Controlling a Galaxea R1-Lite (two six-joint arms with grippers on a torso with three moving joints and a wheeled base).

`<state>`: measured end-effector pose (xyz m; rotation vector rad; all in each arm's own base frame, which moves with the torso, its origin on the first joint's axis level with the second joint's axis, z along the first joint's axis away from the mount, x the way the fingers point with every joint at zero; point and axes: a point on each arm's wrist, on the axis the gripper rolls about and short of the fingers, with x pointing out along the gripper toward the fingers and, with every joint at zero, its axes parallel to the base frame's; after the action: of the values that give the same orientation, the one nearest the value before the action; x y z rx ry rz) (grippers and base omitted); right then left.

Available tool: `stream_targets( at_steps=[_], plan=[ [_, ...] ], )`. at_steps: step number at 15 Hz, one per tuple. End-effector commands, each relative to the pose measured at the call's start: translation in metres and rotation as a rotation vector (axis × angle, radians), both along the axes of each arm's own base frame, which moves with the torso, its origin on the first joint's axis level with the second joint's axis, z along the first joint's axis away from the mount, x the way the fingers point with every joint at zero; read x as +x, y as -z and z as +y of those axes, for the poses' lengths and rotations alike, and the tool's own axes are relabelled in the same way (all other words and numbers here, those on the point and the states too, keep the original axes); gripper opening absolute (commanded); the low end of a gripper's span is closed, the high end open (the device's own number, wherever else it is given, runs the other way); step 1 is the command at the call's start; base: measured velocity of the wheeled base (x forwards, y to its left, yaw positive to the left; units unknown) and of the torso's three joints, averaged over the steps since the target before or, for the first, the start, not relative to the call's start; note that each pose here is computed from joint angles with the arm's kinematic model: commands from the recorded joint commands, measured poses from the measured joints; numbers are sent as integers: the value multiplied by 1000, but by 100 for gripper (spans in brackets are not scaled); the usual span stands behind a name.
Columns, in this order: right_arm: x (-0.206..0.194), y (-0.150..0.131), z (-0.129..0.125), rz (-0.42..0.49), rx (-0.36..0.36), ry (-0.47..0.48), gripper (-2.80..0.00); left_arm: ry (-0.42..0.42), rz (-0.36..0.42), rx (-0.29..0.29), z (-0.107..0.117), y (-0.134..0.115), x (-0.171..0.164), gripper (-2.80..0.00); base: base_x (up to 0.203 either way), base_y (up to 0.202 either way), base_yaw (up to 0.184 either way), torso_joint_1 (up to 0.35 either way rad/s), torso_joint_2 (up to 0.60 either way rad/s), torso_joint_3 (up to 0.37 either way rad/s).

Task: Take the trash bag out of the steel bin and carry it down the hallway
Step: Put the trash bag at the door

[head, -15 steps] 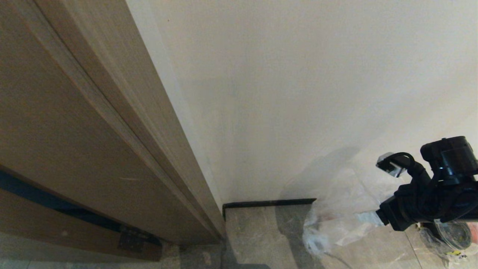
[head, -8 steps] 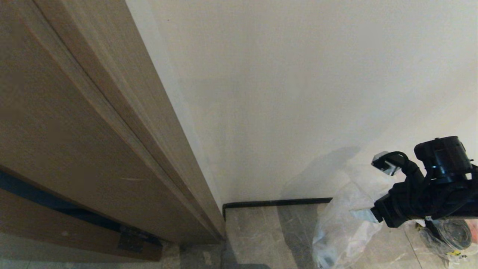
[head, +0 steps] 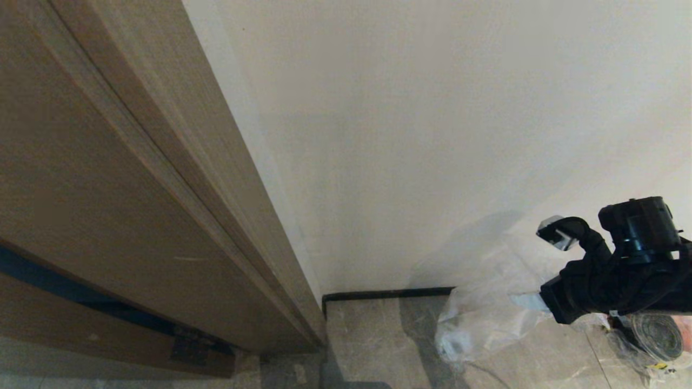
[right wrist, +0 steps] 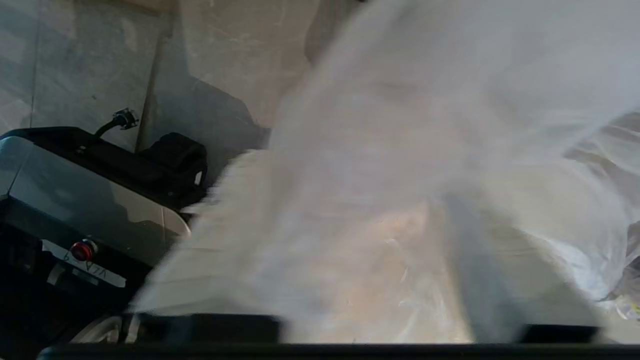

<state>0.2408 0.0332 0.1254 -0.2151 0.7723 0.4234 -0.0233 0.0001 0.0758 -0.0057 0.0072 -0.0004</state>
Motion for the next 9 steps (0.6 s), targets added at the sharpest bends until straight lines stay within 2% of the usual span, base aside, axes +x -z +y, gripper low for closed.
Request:
stream_targets(
  at_steps=[1,6,9],
  plan=[
    [1,-1,0,-7,2,-4,-280,0,0,0,0,0,0,-280,0,0,0,0,0,0],
    [1,-3,1,-21,2,-10,-280,0,0,0,0,0,0,-280,0,0,0,0,0,0],
    [2,-8,3,-61,-7,-30,-280,0,0,0,0,0,0,-280,0,0,0,0,0,0]
  ],
)
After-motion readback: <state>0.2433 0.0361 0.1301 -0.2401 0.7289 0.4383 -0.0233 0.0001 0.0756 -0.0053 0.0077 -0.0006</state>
